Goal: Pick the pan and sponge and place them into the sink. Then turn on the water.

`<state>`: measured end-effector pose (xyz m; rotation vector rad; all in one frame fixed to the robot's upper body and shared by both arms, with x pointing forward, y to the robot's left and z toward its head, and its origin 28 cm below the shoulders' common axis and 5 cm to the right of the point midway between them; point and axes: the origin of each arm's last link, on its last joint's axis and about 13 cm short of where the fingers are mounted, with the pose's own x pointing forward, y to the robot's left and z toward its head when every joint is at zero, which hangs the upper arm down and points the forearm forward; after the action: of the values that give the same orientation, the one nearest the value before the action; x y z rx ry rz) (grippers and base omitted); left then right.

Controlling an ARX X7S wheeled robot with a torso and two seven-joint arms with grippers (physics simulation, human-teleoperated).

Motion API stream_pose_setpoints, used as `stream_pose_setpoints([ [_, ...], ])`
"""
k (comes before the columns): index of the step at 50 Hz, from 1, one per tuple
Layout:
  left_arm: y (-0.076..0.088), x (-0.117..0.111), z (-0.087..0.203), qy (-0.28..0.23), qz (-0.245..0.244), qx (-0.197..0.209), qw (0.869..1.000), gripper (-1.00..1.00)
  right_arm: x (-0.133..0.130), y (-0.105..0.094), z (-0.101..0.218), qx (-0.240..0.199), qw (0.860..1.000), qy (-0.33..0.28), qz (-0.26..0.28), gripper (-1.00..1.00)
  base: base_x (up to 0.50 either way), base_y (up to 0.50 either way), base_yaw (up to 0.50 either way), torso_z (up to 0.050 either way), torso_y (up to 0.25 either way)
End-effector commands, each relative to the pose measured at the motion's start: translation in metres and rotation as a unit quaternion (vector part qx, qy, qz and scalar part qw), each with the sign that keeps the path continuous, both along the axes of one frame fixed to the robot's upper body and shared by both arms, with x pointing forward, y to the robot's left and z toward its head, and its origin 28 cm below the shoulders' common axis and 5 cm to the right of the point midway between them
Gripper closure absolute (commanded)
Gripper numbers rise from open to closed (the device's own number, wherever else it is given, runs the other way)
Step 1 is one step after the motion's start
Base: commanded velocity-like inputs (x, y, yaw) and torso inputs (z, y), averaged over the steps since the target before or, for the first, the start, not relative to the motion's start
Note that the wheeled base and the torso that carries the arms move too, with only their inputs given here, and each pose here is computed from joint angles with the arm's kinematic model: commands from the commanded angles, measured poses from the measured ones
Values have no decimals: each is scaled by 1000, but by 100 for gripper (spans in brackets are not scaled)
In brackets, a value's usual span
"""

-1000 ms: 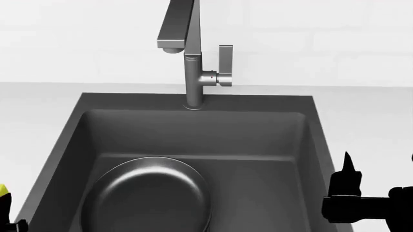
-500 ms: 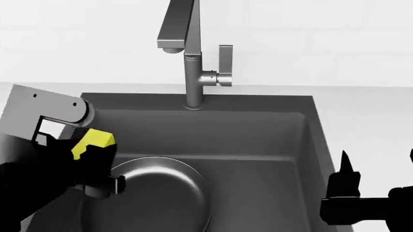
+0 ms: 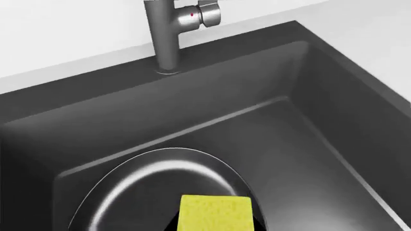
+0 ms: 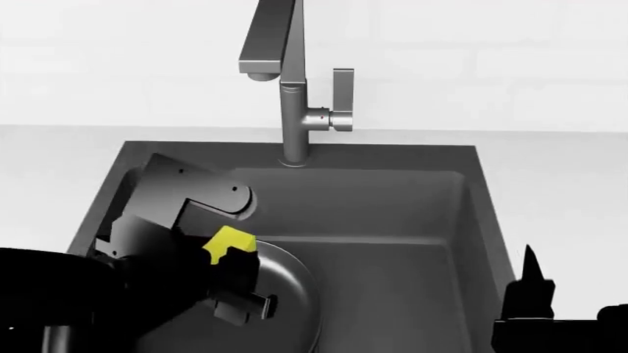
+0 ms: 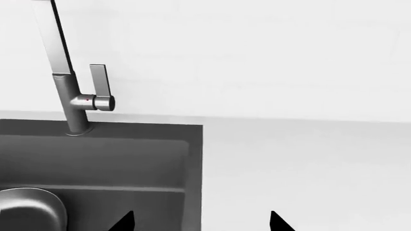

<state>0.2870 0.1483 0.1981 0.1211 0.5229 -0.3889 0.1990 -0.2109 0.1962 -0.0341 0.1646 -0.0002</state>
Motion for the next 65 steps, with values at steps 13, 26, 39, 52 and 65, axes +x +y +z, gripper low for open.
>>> stream_pose_setpoints([
  [13, -6, 5, -24, 30, 4, 7, 1000, 100, -2, -1, -6, 3, 1000, 4, -1, -100, 0, 0, 0, 0, 0],
  [26, -6, 8, -23, 28, 5, 8, 1000, -100, -1, -1, -7, 3, 1000, 7, 1, -100, 0, 0, 0, 0, 0],
  [39, 31, 16, 36, -59, 84, -42, 994, -100, 41, 20, 18, 2, 999, -36, 37, -100, 0, 0, 0, 0, 0],
  [52, 51, 1, 39, -78, 99, -40, 991, -100, 65, 28, 49, -10, 996, -74, 50, -100, 0, 0, 0, 0, 0],
  [65, 76, -1, 49, -159, 152, -53, 974, -100, 115, 52, 47, -4, 994, -91, 59, -100, 0, 0, 0, 0, 0],
])
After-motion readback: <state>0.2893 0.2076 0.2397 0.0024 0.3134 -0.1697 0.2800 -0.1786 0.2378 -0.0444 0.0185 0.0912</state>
